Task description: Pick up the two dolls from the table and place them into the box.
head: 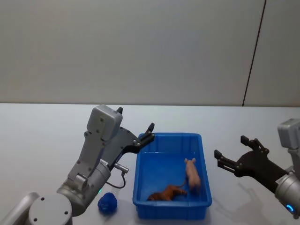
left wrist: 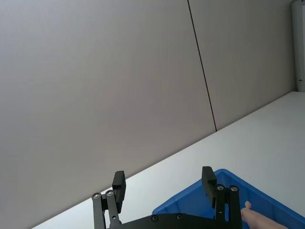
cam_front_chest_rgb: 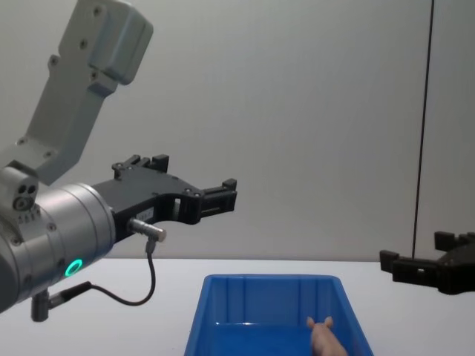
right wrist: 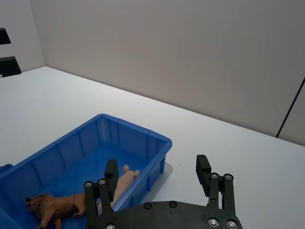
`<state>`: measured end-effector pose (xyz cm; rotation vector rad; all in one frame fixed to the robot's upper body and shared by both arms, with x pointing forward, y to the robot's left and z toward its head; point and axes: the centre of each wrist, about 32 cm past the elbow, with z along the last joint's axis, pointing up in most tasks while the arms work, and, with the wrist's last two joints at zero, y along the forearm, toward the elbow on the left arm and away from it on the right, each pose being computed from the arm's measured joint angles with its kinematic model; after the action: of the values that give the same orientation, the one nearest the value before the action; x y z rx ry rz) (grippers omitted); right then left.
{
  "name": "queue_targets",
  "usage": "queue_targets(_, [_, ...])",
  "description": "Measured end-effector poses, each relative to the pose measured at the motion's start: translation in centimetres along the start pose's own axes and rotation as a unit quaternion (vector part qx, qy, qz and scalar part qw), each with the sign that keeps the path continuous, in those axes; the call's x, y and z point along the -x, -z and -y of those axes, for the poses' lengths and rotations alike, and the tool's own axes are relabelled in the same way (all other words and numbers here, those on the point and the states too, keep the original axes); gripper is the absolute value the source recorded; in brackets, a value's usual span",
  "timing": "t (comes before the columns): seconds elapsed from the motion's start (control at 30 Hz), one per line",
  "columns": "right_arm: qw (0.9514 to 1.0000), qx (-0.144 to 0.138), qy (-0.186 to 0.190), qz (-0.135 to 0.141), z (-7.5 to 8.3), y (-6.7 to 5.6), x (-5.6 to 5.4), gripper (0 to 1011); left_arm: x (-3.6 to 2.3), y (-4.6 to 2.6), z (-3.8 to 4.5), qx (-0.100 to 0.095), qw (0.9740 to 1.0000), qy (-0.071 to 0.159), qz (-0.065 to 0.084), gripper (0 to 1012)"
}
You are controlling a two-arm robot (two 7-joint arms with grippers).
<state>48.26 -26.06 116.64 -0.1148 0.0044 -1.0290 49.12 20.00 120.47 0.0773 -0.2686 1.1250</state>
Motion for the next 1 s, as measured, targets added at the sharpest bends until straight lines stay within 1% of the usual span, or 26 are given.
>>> queue_targets(0.17, [1.0,-0.003,0.004,0.002,0.3,0.1,-0.3,1001,-0.18,0.06,-0.36,-0.009,1.0,0.0,-0.001,1001])
queue_targets(0.27, [1.0,-0.004,0.005,0.002,0.4,0.1,-0.4,1001,-0.3,0.21,-0.84,-0.023,0.9997,0.0,-0.005,1002])
queue_targets(0.37, [1.0,-0.005,0.006,0.003,0.5,0.1,-0.5,1001,-0.35,0.4,-1.26,-0.033,0.9994,0.0,-0.01,1001])
queue_targets(0.43, [1.0,-0.005,0.007,0.003,0.6,0.2,-0.6,1001,-0.37,0.62,-1.68,-0.041,0.999,-0.003,-0.017,1001])
queue_targets(0.47, [1.0,-0.006,0.007,0.003,0.6,0.2,-0.6,1001,-0.33,0.88,-2.07,-0.048,0.9986,-0.004,-0.022,1001])
queue_targets(0.5, [1.0,-0.006,0.007,0.003,0.6,0.2,-0.6,1001,-0.33,0.88,-2.07,-0.048,0.9986,-0.004,-0.022,1001])
queue_targets(0.53, [0.9999,-0.006,0.008,0.003,0.6,0.2,-0.6,1001,-0.32,1.08,-2.41,-0.054,0.9982,-0.007,-0.028,1001])
queue_targets(0.57, [0.9999,-0.006,0.008,0.003,0.7,0.2,-0.7,1001,-0.31,1.19,-2.6,-0.056,0.998,-0.008,-0.03,1001])
queue_targets(0.6, [0.9999,-0.006,0.008,0.003,0.7,0.2,-0.7,1001,-0.24,1.43,-2.98,-0.062,0.9973,-0.011,-0.037,1002])
queue_targets(0.67, [0.9999,-0.006,0.009,0.003,0.7,0.2,-0.7,1001,-0.19,1.69,-3.41,-0.068,0.9967,-0.013,-0.043,1002])
queue_targets(0.7, [0.9999,-0.006,0.009,0.003,0.7,0.2,-0.7,1001,-0.12,1.93,-3.83,-0.074,0.996,-0.016,-0.049,1002])
queue_targets(0.73, [0.9999,-0.007,0.009,0.003,0.7,0.2,-0.8,1001,-0.06,2.06,-4.03,-0.077,0.9956,-0.016,-0.051,1001])
queue_targets(0.77, [0.9999,-0.007,0.009,0.004,0.7,0.2,-0.8,1001,0.01,2.29,-4.43,-0.082,0.9948,-0.019,-0.057,1001])
queue_targets(0.8, [0.9999,-0.007,0.009,0.004,0.7,0.2,-0.8,1001,0.01,2.29,-4.43,-0.082,0.9948,-0.019,-0.057,1001])
queue_targets(0.83, [0.9999,-0.007,0.009,0.004,0.8,0.2,-0.8,1001,0.09,2.56,-4.91,-0.088,0.9939,-0.021,-0.063,1001])
queue_targets(0.87, [0.9999,-0.007,0.009,0.004,0.8,0.2,-0.8,1001,0.14,2.69,-5.11,-0.091,0.9935,-0.021,-0.066,1002])
queue_targets(0.97, [0.9999,-0.007,0.01,0.004,0.8,0.2,-0.8,1001,0.38,3.32,-6.15,-0.105,0.9909,-0.026,-0.08,1001])
queue_targets(1.0, [0.9999,-0.007,0.01,0.004,0.8,0.2,-0.8,1001,0.38,3.32,-6.15,-0.105,0.9909,-0.026,-0.08,1001])
